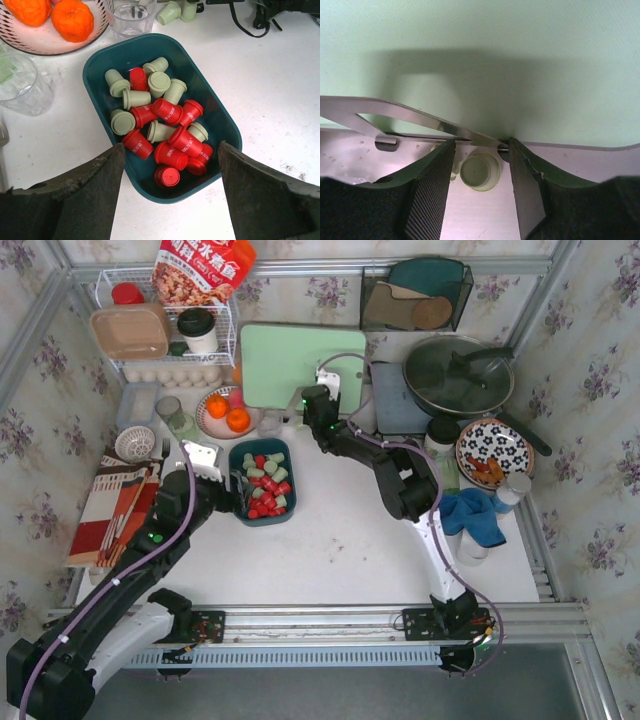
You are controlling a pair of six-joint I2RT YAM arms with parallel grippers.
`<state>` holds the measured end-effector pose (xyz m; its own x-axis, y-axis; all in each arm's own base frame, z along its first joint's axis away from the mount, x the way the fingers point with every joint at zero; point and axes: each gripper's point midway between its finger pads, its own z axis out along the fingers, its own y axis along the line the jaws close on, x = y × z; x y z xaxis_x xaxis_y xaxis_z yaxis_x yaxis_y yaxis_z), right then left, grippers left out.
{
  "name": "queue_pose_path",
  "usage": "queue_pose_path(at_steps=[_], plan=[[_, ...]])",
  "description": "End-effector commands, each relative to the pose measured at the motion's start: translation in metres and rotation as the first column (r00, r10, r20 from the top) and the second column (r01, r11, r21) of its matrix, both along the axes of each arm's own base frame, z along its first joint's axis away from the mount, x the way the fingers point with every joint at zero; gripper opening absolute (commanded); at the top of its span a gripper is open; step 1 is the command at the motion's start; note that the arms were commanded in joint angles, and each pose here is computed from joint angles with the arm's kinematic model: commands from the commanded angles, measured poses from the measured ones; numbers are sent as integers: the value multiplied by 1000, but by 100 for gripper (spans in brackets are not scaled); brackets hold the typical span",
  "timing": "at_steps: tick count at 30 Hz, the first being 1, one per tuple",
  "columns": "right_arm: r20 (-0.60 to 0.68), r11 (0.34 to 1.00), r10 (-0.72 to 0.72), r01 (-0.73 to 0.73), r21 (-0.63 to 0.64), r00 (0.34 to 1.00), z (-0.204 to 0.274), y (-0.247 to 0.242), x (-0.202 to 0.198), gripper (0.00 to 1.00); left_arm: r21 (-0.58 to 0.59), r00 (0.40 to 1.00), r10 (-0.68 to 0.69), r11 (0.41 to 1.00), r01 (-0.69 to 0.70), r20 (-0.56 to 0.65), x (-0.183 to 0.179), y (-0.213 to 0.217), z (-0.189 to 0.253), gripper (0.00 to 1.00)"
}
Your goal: Mix the coffee capsules in the storage basket
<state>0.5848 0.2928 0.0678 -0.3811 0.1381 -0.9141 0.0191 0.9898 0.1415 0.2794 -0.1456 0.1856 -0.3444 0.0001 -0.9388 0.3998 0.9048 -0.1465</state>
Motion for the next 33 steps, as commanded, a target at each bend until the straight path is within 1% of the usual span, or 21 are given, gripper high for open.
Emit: queue_pose_path(at_steps=[1, 5, 6, 8, 9, 12, 13, 17, 21, 24, 26, 28, 29, 33], plan=[[-113, 999, 30, -31, -13, 993, -23, 1, -2, 55, -31, 1000, 2, 1000, -2, 0, -1, -2, 5, 77], [-197, 999, 52, -52, 5, 979, -38, 8, -6, 56, -37, 1000, 4, 999, -4, -1, -2, -2, 6, 78], [-210, 1000, 28, -25, 17, 977, -40, -10, 3, 56, -39, 1000, 6, 999, -6, 1, -2, -2, 8, 78], [-232, 999, 29, -22, 36, 972, -45, -13, 1, 56, -40, 1000, 7, 999, -7, 2, -2, -1, 8, 78], [-271, 999, 36, -26, 39, 962, -65, -13, -2, 55, -40, 1000, 9, 999, -9, 3, -3, -1, 8, 78], [-285, 998, 34, -17, 63, 958, -70, -15, -5, 51, -39, 1000, 15, 999, -15, 6, -3, 1, 9, 78], [-283, 998, 35, -17, 66, 959, -70, -15, -6, 48, -39, 1000, 17, 999, -17, 8, -3, 1, 10, 78], [-224, 995, 37, -15, 99, 974, -44, -16, -7, 35, -33, 1000, 25, 999, -25, 3, -3, 3, 8, 78], [-174, 996, 34, -19, 88, 984, -22, -22, -15, 25, -28, 1000, 27, 999, -27, 1, -2, 3, 7, 78], [-118, 997, 43, -35, 70, 992, 7, -25, -24, 23, -23, 1000, 29, 999, -29, -2, -2, 4, 5, 78], [-97, 998, 53, -49, 37, 994, 17, -28, -35, 23, -21, 1000, 28, 999, -28, -1, -1, 3, 4, 78], [-58, 998, 59, -59, 15, 997, 39, -34, -41, 23, -19, 1000, 25, 1000, -25, 1, 0, 3, 3, 78], [-42, 995, 104, -104, 5, 994, 50, -15, -56, 23, -15, 1000, 18, 1000, -18, 4, 0, 2, 3, 79], [-4, 977, 215, -215, -15, 977, 74, 5, -93, 23, -15, 998, -61, 998, 61, 32, 0, -11, 2, 81]])
